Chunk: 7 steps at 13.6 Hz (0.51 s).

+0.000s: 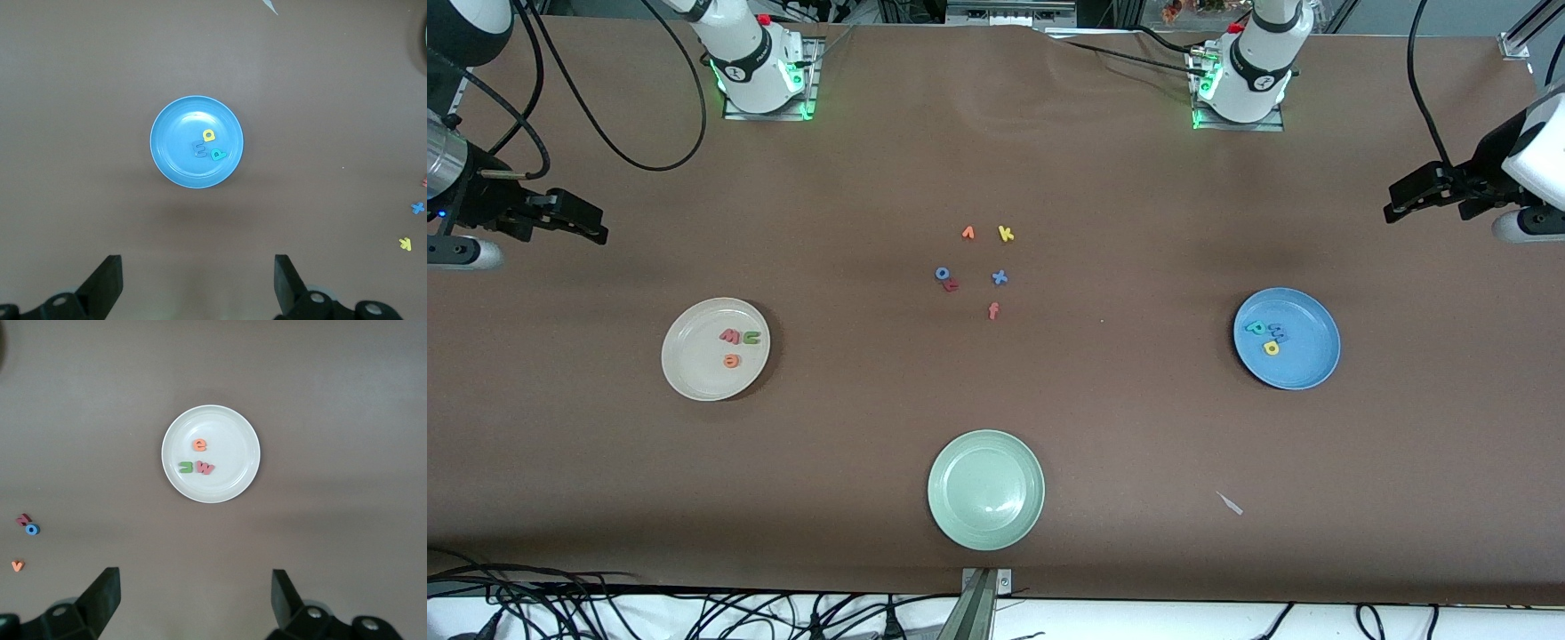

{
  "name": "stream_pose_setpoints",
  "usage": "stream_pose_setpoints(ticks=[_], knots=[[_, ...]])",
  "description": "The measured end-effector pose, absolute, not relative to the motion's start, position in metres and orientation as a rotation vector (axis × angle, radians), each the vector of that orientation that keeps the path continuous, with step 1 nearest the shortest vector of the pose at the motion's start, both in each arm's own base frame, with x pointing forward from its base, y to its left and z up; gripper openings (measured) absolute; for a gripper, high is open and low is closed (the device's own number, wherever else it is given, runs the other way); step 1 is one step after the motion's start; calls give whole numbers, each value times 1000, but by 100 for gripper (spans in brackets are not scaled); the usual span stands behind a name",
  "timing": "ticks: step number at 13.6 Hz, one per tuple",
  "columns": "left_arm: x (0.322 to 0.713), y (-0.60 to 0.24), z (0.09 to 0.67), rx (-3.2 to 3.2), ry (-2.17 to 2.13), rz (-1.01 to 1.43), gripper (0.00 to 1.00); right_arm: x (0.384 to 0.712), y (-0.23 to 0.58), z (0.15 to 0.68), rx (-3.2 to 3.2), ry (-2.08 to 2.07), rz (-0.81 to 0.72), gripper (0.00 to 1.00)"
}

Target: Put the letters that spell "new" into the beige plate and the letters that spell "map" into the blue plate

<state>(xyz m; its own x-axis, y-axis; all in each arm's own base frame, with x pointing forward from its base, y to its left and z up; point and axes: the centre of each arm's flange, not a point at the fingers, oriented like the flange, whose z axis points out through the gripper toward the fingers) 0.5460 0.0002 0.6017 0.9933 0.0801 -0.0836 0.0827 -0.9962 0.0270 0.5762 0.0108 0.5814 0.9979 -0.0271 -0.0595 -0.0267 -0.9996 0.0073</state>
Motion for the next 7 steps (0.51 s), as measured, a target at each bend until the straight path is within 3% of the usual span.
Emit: stream_pose_setpoints(ticks=[7], knots=[[547,1,603,3106,130,-123,100,576,11,581,3133,-42,-93,100]])
